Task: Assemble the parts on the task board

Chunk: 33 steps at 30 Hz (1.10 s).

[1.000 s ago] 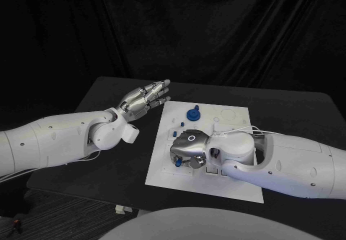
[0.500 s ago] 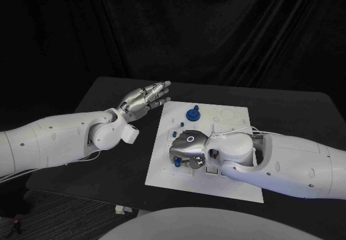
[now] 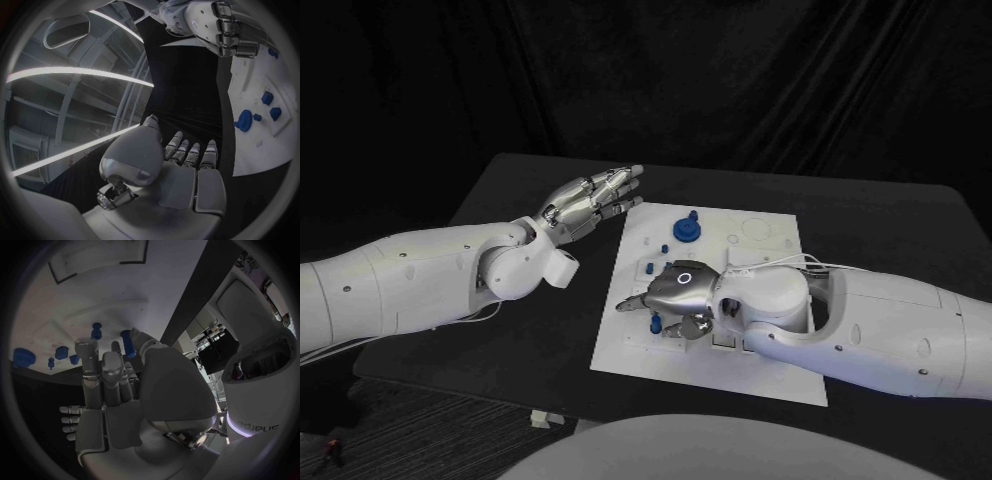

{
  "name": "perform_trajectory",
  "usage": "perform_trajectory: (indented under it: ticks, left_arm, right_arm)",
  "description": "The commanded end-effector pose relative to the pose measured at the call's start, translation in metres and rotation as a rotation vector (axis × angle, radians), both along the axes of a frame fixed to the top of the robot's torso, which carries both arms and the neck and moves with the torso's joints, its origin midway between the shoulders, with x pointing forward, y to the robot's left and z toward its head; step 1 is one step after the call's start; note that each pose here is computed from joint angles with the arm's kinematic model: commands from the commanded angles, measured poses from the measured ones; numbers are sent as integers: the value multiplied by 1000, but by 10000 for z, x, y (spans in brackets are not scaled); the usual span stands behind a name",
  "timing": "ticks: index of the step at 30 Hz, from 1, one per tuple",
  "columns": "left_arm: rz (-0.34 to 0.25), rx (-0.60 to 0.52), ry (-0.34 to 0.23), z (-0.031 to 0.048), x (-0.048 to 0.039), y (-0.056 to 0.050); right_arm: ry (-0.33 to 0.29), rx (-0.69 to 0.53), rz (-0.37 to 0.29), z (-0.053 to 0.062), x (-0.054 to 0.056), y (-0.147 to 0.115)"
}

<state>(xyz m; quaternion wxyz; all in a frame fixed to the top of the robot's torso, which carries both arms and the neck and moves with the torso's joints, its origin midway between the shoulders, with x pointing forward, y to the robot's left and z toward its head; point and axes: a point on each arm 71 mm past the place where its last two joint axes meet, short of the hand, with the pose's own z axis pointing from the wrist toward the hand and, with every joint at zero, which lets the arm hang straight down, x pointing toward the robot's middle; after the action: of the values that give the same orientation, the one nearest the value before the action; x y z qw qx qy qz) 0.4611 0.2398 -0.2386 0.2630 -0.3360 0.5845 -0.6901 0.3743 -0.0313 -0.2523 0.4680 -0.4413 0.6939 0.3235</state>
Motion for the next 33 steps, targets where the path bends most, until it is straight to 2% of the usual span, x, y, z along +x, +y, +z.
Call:
perform_trajectory:
  ticks: [1,5,8,14,17,20,21,24,27,33]
  left_arm:
    - [-16,-14,0,-1,-10,-12]
    - [-15,-13,2,-4,-13,-6]
    - [-15,-12,2,-5,-15,-2]
    - [-14,-11,4,-7,-17,4]
    - [4,-12,-11,-4,0,40]
    - [30,-11,-31,0,21,90]
    - [43,-6,-37,-1,33,111]
    - [46,-2,-35,-7,38,115]
    - [40,-4,-31,-10,30,98]
    - [29,-8,-27,-20,25,67]
  right_arm:
    - [-27,34,-8,21,13,-39]
    - [-49,80,-22,94,40,-127]
    - [-53,142,-43,211,79,-205]
    - [2,339,-148,657,268,-484]
    - [69,419,-237,909,403,-723]
    - [128,457,-317,1051,497,-951]
    - [153,471,-369,1107,542,-1109]
    - [183,461,-451,1135,596,-1332]
    - [221,411,-539,1087,630,-1528]
    - [330,158,-729,761,607,-1823]
